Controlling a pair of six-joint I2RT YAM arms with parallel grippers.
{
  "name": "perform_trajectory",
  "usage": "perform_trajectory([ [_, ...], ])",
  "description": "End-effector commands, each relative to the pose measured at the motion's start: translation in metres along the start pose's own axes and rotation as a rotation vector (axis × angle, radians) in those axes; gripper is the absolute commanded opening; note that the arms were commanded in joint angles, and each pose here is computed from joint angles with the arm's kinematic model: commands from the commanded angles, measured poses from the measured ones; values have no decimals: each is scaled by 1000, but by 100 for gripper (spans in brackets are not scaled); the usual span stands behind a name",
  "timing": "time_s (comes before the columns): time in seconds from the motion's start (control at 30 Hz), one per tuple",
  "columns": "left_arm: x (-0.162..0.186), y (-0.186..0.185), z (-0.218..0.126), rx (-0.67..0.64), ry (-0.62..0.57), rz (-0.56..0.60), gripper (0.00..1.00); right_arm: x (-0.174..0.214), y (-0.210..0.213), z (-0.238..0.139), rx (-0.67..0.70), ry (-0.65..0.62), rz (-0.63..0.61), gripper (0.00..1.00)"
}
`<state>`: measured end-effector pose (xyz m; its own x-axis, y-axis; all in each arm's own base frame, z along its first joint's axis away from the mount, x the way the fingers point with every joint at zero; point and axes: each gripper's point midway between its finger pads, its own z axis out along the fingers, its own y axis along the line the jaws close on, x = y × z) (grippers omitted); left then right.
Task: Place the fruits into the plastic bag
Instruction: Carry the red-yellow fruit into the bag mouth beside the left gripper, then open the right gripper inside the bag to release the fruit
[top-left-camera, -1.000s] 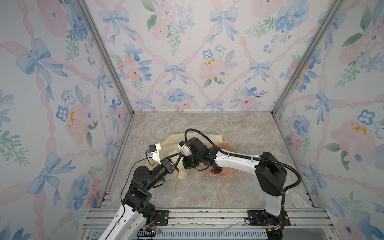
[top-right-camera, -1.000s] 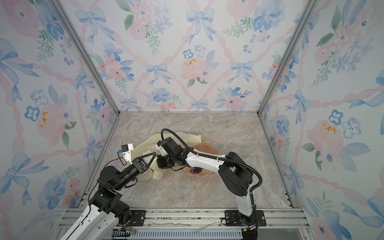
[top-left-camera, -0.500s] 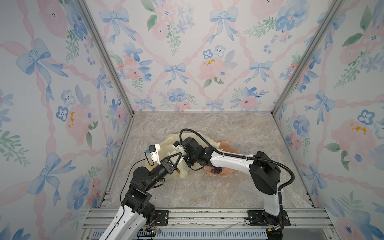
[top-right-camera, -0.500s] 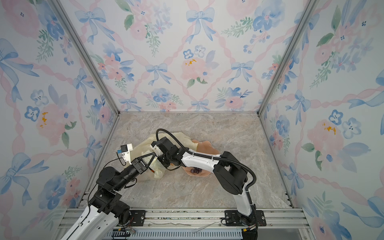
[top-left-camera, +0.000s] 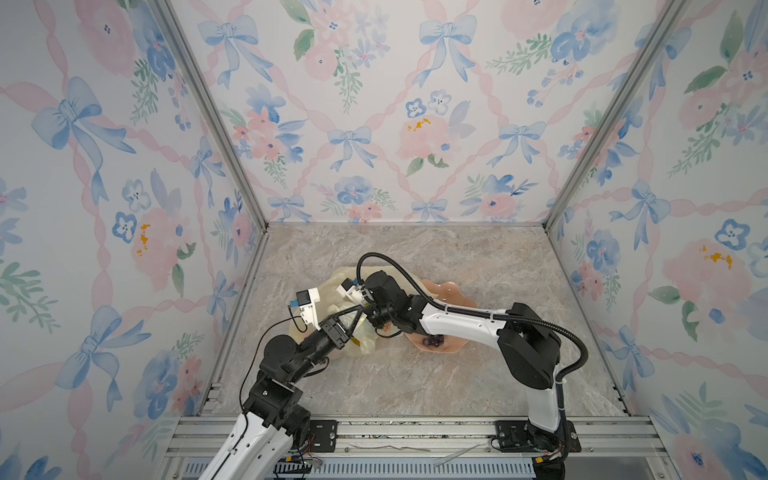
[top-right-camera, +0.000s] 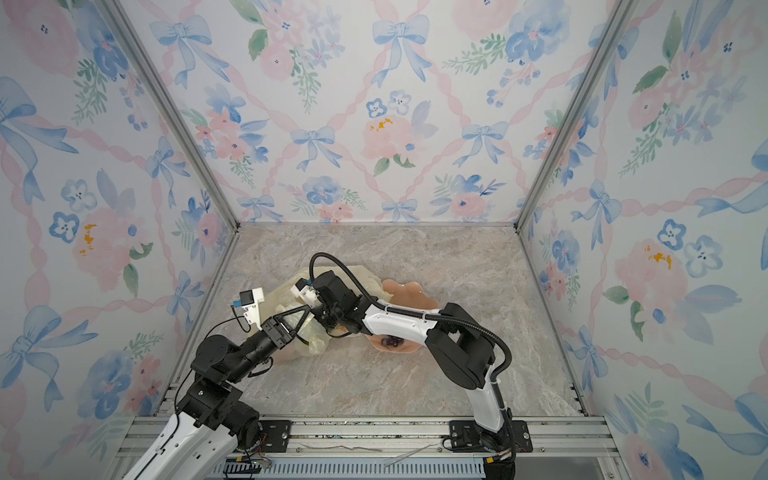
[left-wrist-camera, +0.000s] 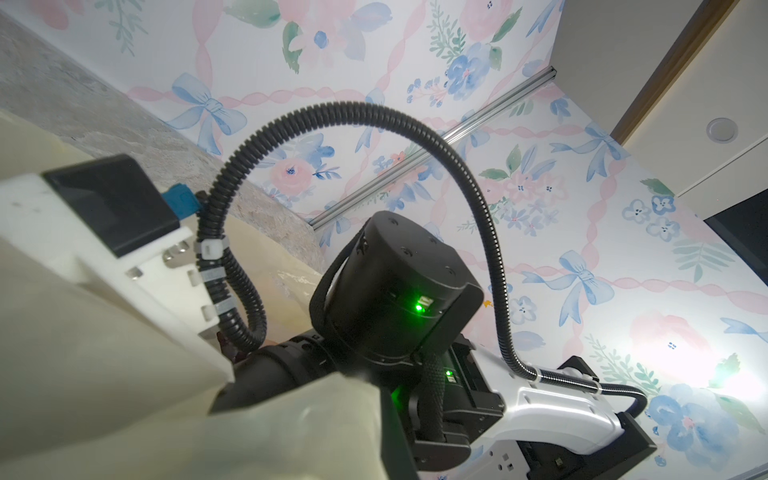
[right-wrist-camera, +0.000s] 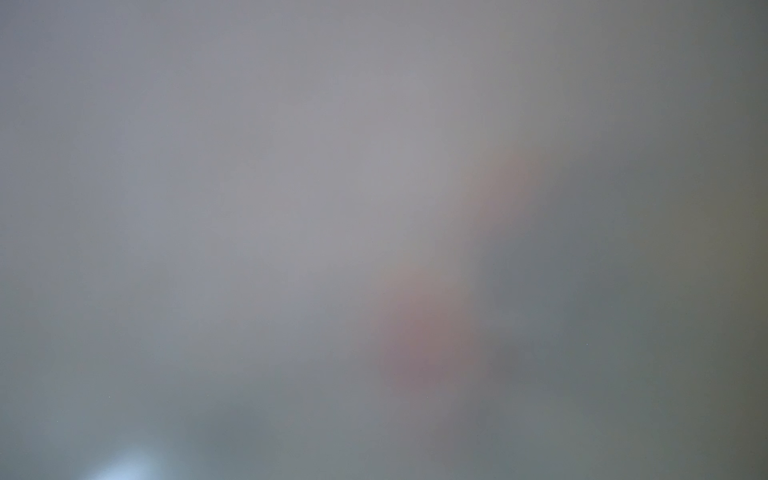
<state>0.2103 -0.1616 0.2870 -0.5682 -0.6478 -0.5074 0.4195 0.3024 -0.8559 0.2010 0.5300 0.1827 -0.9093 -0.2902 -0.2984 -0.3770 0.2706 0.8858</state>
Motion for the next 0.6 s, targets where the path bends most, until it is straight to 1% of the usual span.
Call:
perform_trajectory([
  [0.0, 0, -5, -2, 29, -5, 0, 0, 8, 2, 6, -35, 29, 5, 76],
  [0.57, -1, -5, -1, 27, -5, 3, 0, 13, -8, -5, 74, 36, -51, 76],
])
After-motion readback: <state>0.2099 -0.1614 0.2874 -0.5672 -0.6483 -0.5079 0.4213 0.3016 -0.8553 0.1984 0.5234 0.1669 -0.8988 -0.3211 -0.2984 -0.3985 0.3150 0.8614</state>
